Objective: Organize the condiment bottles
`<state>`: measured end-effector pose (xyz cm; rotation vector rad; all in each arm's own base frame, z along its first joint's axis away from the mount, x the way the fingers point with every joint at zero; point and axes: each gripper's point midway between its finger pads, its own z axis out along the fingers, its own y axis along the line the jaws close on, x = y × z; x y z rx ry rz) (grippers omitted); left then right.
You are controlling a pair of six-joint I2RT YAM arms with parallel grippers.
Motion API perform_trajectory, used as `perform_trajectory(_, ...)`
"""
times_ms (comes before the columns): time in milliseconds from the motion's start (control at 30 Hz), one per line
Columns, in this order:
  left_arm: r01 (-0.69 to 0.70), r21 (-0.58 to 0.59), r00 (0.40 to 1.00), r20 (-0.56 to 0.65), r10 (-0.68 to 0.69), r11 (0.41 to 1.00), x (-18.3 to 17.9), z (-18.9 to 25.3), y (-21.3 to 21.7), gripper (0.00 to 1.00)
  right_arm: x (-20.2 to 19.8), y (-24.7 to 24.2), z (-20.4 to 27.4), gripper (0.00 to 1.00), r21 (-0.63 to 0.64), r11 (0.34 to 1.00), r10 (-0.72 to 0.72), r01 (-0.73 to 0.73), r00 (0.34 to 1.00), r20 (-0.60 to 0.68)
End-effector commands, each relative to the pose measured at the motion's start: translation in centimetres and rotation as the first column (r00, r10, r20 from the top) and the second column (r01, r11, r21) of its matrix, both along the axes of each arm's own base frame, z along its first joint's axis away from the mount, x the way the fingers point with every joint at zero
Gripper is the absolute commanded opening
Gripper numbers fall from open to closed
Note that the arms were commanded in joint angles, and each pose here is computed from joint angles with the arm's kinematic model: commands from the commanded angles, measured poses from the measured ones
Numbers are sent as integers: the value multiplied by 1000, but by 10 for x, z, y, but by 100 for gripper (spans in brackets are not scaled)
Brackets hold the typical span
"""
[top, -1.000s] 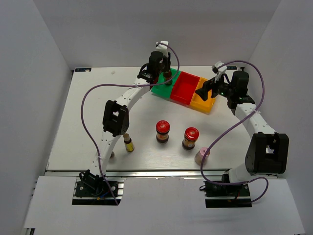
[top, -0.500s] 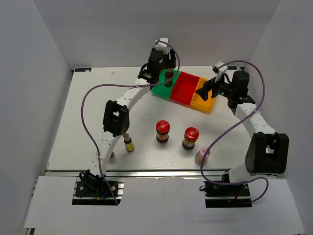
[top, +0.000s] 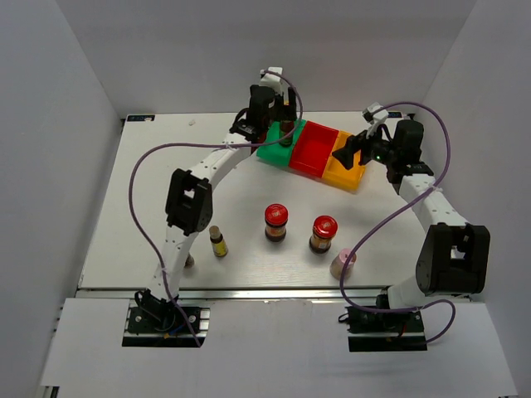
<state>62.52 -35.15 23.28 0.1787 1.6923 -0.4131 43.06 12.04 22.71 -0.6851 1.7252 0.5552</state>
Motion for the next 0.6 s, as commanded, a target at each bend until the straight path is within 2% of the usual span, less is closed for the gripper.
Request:
perform_trajectory(0, -105, -50, 993, 55, 108, 993, -42, 101, 43, 98, 10, -5, 24, 89, 59, 996, -69, 69, 998, 3)
perform_trajectory(33, -122, -85, 988, 82, 129, 989, -63, 139, 59, 98, 12, -10, 26, 89, 62, 991, -115, 115, 993, -7)
perform_trajectory(67, -177, -60, 984, 6, 178, 982, -73, 113, 73, 98, 9, -12, 30, 89, 82, 986, -144, 147, 989, -34)
perform_trajectory(100, -205, -62, 979, -20, 204, 977, -86, 114, 84, 98, 10, -19, 30, 89, 85, 976, -198, 202, 979, -47)
perform_trajectory(133, -230, -104, 973, -14, 230, 968, -108, 141, 101, 98, 9, -23, 32, 89, 90, 967, -233, 237, 971, -55)
perform_trajectory(200, -301, -61, 948, -129, 292, 952, -133, 102, 124, 98, 1, -35, 30, 89, 112, 935, -327, 337, 940, -100)
perform_trajectory(300, -379, -82, 904, -248, 349, 922, -179, 88, 154, 98, -9, -50, 31, 89, 141, 878, -440, 458, 887, -141)
perform_trajectory(333, -390, -30, 876, -322, 360, 920, -194, 47, 161, 98, -11, -59, 22, 89, 157, 831, -505, 534, 842, -192)
perform_trajectory(367, -395, -18, 862, -354, 363, 919, -208, 34, 167, 98, -13, -65, 21, 89, 165, 801, -541, 575, 814, -210)
perform_trajectory(400, -413, -37, 845, -388, 368, 910, -225, 31, 176, 98, -17, -80, 17, 89, 149, 740, -618, 656, 750, -235)
perform_trajectory(467, -413, 44, 804, -451, 387, 910, -252, 1, 190, 98, -24, -85, 7, 89, 158, 691, -650, 706, 702, -291)
perform_trajectory(500, -419, 32, 799, -462, 385, 907, -264, 6, 195, 98, -28, -85, 9, 89, 169, 683, -653, 710, 698, -293)
perform_trajectory(567, -399, 73, 778, -500, 380, 914, -288, -12, 202, 98, -34, -79, -2, 89, 175, 704, -624, 688, 717, -310)
